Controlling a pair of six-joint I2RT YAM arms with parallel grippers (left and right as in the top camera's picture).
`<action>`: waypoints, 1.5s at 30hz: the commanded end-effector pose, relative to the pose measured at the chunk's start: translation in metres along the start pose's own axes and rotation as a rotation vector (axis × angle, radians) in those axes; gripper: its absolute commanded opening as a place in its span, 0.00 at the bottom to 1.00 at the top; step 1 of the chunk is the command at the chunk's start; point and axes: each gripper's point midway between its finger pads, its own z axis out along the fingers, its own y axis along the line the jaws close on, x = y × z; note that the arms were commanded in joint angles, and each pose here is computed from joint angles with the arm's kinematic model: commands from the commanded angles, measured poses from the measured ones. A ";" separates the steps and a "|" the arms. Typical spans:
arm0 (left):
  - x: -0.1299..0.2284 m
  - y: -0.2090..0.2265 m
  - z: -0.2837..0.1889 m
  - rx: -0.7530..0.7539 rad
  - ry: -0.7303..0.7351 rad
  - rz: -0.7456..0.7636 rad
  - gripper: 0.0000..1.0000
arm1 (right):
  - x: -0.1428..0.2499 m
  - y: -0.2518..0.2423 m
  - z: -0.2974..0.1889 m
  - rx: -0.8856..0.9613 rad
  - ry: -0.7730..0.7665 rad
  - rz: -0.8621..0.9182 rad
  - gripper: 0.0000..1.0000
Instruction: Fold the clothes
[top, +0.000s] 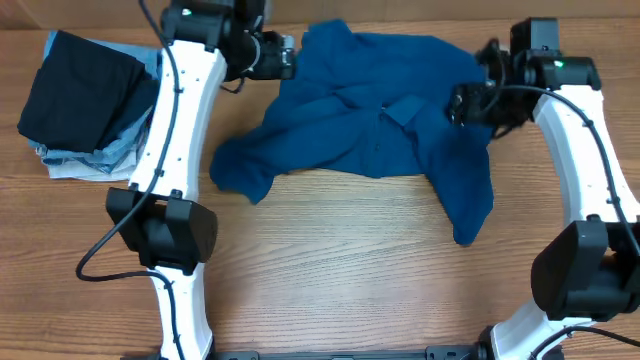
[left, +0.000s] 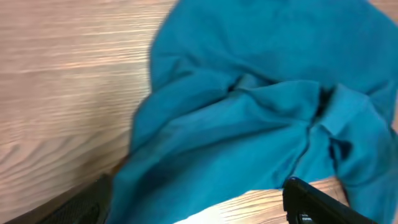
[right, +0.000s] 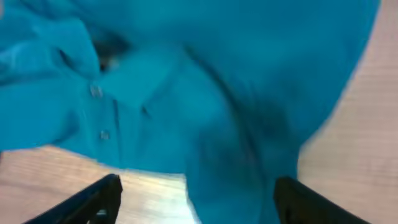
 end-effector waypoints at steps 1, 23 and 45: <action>0.008 -0.022 0.005 0.037 0.022 0.071 0.91 | -0.022 0.004 0.021 -0.001 -0.062 -0.210 0.84; 0.010 -0.005 0.005 -0.073 0.023 0.072 0.90 | -0.013 0.004 0.128 -0.156 0.004 -0.321 0.04; 0.013 0.013 0.002 -0.088 0.044 0.033 0.82 | 0.123 0.153 0.028 -0.341 0.646 -0.348 0.04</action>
